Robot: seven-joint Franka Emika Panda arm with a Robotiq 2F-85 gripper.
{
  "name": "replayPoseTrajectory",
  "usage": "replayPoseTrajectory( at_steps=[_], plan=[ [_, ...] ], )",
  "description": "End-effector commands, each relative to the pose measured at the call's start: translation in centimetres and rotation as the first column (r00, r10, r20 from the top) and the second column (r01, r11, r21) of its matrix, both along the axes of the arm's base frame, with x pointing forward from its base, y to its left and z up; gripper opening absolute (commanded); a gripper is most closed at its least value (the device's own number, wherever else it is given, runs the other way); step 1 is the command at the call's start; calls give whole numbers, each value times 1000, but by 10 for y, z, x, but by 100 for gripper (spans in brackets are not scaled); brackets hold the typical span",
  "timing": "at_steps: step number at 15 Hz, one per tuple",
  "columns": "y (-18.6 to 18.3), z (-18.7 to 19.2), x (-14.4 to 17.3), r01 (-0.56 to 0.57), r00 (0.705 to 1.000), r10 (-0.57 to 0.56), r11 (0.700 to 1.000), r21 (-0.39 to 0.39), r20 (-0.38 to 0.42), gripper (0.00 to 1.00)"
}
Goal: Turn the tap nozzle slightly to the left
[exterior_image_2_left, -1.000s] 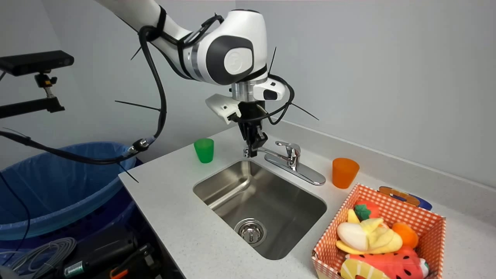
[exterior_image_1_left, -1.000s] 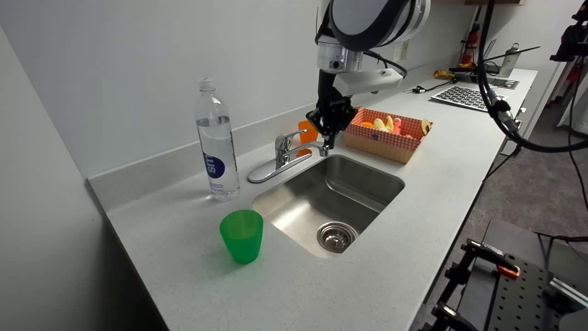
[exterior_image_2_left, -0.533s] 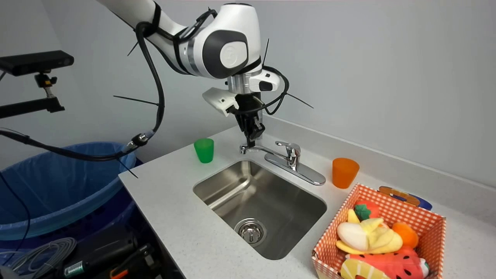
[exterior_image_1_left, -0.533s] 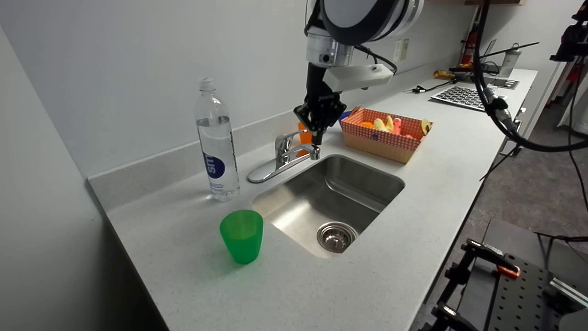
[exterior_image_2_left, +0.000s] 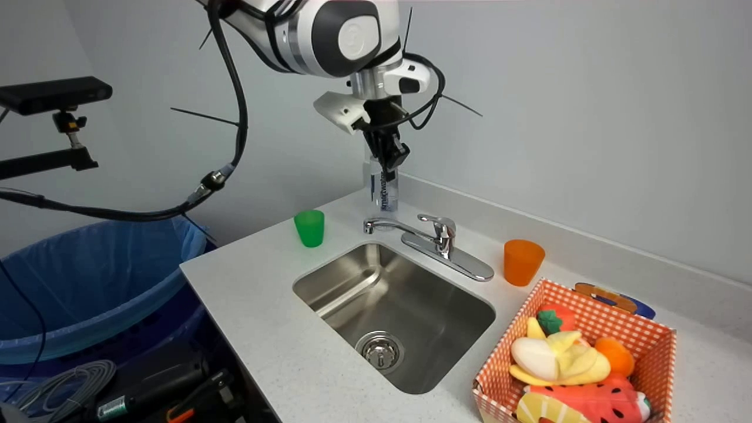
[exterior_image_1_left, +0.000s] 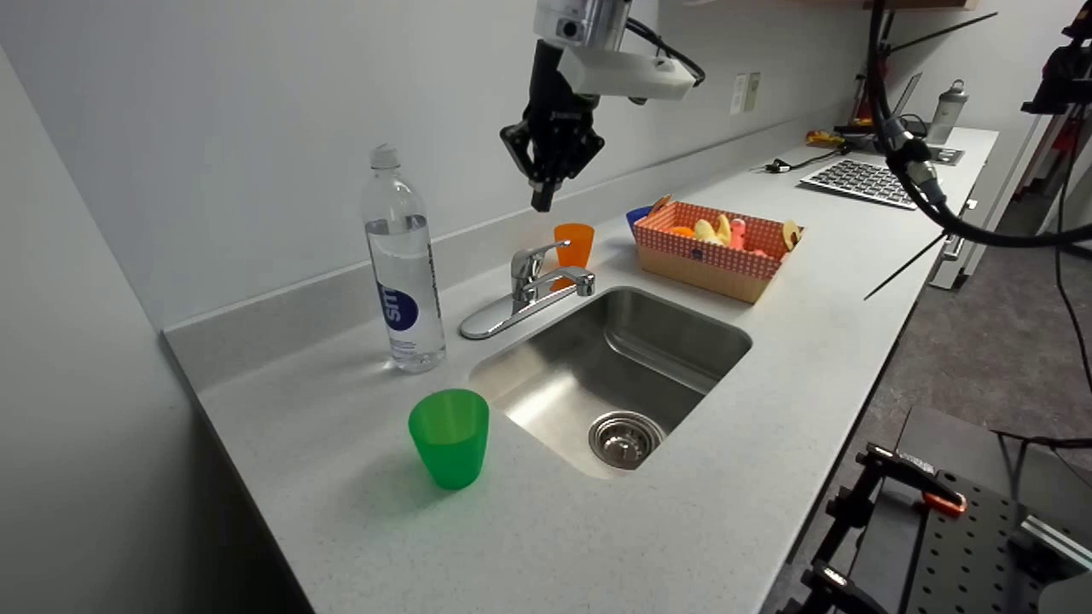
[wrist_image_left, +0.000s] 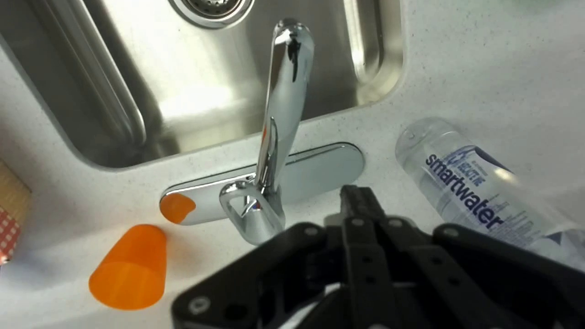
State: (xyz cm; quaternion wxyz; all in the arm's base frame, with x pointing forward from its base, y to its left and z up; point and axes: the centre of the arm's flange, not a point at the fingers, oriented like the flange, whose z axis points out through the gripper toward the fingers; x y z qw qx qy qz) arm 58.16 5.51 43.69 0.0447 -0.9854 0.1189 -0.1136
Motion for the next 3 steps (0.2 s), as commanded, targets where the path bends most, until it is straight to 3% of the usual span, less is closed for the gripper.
replayPoseTrajectory(
  at_steps=[1, 3],
  plan=[
    [0, 5, 2, -3, 1000, 3, 1000, -1, 0, 1],
    [0, 7, 2, -5, 1000, 5, 1000, -1, -2, 1]
  ],
)
